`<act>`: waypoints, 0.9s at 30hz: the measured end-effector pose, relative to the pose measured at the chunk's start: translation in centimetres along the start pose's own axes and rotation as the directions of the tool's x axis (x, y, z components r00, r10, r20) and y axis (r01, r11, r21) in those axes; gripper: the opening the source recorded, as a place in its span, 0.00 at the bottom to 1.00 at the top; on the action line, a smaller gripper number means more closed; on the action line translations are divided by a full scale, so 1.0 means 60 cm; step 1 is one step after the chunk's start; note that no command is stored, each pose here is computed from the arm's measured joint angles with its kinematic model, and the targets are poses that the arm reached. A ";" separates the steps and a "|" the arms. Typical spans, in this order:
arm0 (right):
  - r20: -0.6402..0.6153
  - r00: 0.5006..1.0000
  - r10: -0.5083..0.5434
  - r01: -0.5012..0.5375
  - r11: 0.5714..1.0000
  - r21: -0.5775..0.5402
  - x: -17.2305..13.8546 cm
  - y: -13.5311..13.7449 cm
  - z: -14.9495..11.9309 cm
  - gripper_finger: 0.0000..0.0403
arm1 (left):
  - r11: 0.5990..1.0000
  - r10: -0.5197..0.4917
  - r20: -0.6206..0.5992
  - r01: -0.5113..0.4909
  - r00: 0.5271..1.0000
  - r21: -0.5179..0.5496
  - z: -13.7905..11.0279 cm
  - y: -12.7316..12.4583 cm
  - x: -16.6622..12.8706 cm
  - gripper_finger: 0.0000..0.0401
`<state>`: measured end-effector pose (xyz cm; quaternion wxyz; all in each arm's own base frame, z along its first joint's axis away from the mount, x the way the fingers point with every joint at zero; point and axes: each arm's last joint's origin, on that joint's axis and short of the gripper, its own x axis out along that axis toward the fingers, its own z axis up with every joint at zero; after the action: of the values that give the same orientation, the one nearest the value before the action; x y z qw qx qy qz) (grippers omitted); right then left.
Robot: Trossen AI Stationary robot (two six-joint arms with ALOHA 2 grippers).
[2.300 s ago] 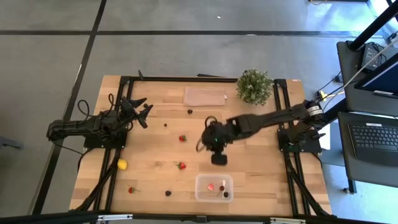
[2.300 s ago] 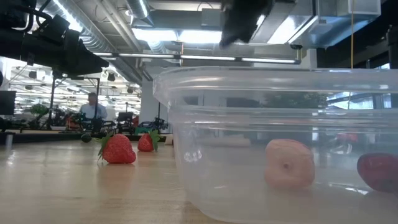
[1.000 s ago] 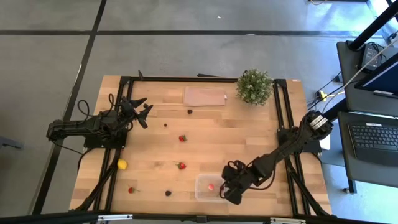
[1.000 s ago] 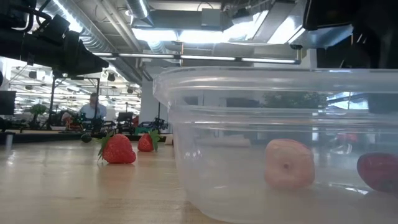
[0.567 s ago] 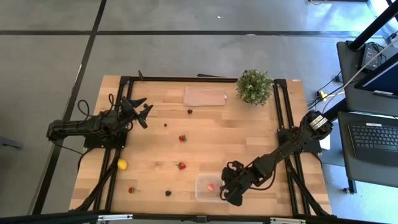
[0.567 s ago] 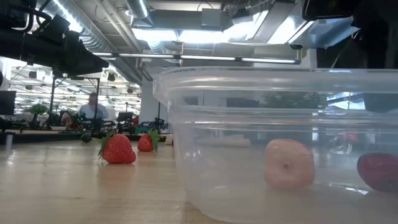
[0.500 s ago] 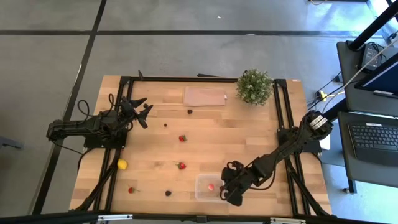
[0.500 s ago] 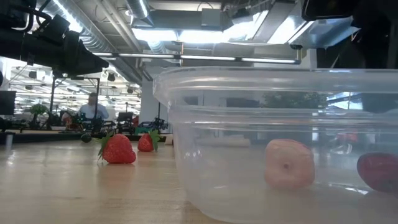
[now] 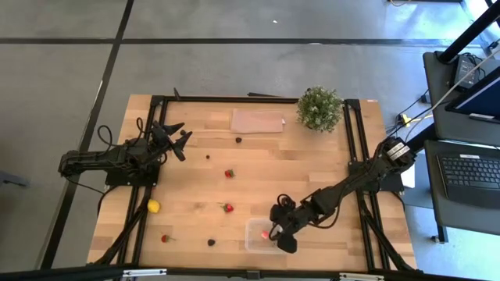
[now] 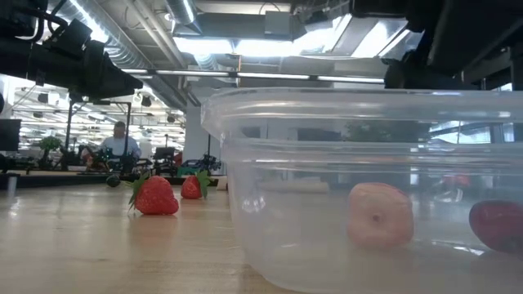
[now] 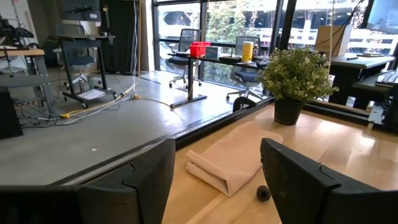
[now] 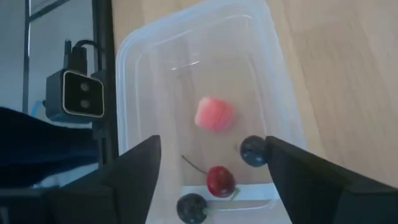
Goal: Pick and placing Produce into tupperware
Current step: Put the right blueberry into the transparent container
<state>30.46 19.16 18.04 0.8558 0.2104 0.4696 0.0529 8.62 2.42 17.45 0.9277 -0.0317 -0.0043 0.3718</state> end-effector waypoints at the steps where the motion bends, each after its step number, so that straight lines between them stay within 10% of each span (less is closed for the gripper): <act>1: -0.002 1.000 0.001 -0.001 1.000 -0.017 0.000 0.000 0.000 0.72 | 1.000 0.000 0.000 0.000 1.000 0.000 0.000 0.000 0.000 0.57; 27: -0.064 0.998 0.019 -0.032 0.977 -0.211 -0.001 0.000 -0.006 0.72 | 1.000 0.000 0.000 0.000 1.000 0.000 0.000 0.000 0.000 0.57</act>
<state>30.10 19.25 17.91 0.8576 0.1223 0.4849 0.1202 8.62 2.42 17.46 0.9277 -0.0318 -0.0045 0.3719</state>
